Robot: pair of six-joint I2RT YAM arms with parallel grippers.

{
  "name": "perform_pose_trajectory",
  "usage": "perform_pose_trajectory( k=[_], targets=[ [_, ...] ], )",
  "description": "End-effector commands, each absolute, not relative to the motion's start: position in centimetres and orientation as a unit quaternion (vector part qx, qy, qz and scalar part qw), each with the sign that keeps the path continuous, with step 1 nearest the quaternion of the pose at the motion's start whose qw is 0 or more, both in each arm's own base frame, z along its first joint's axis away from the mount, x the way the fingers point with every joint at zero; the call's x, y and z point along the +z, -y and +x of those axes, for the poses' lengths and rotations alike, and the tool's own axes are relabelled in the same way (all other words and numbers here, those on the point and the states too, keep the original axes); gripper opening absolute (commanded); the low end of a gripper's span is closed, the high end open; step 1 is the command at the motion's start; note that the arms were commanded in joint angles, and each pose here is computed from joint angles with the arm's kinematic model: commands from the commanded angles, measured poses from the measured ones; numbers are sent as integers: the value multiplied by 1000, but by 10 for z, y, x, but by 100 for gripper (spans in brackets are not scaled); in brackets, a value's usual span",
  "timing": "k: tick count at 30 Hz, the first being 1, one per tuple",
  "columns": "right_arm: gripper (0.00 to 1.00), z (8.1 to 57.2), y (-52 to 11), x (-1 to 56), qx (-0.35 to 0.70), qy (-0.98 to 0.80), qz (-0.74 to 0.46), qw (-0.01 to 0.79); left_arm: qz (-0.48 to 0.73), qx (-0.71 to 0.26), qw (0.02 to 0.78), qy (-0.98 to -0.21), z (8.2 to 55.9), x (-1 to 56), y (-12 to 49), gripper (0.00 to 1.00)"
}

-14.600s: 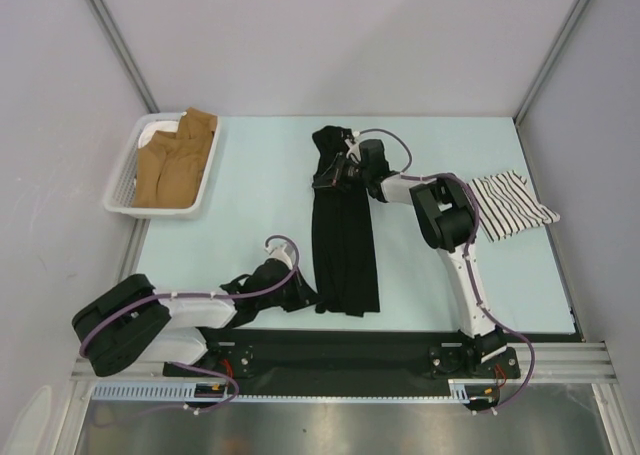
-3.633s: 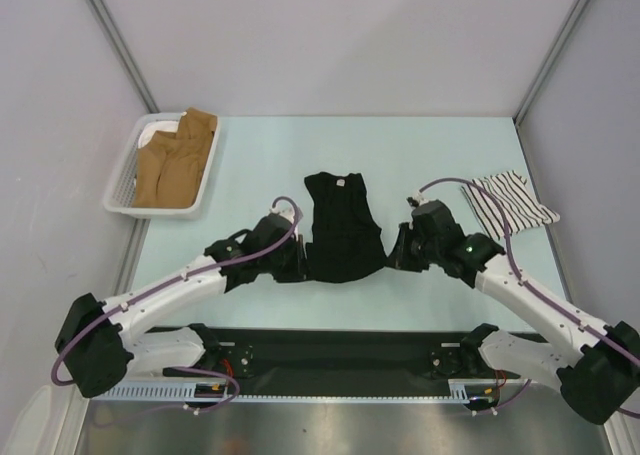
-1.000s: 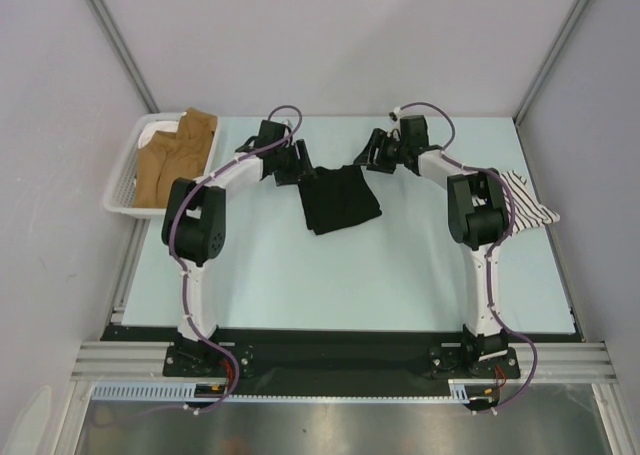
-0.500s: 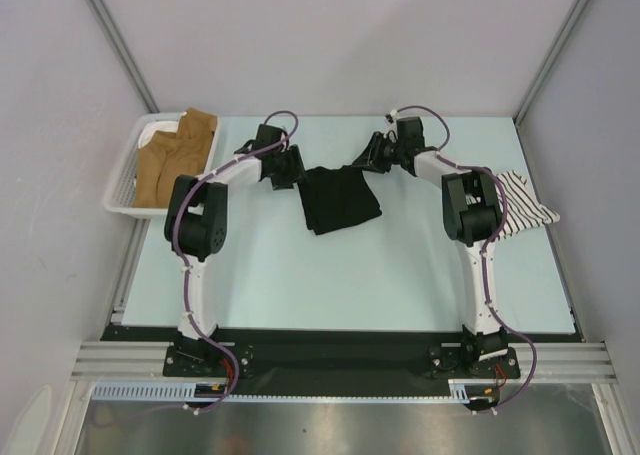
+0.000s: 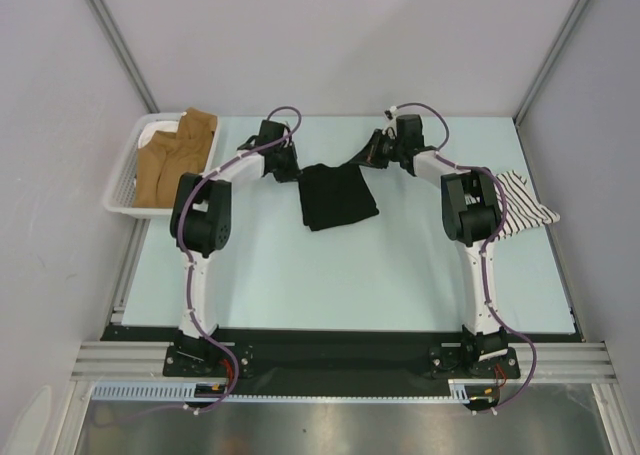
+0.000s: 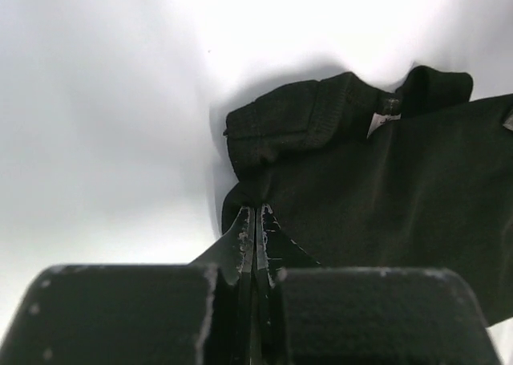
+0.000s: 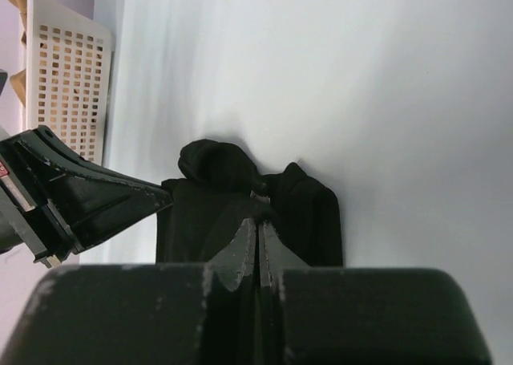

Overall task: Fold and stack the tank tops
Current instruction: Fold the tank top

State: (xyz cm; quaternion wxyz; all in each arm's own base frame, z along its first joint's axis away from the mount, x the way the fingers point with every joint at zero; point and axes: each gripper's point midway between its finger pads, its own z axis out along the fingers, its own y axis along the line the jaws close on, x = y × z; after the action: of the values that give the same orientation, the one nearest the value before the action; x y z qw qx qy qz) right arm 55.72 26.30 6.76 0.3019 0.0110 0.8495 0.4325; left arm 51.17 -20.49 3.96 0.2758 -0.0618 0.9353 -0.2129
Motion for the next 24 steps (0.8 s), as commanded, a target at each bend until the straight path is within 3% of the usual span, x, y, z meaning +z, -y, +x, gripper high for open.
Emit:
perform_pose_trajectory(
  k=[1,15,24],
  targets=[
    [0,562,-264,106,453,-825,-6,337,-47,-214,319,-922,518,74,201,0],
    [0,547,-250,169,477,-791,-14,382,-44,-224,349,-909,503,122,196,2],
    [0,575,-252,169,478,-789,-8,385,-49,-219,357,-907,526,126,196,1]
  ],
)
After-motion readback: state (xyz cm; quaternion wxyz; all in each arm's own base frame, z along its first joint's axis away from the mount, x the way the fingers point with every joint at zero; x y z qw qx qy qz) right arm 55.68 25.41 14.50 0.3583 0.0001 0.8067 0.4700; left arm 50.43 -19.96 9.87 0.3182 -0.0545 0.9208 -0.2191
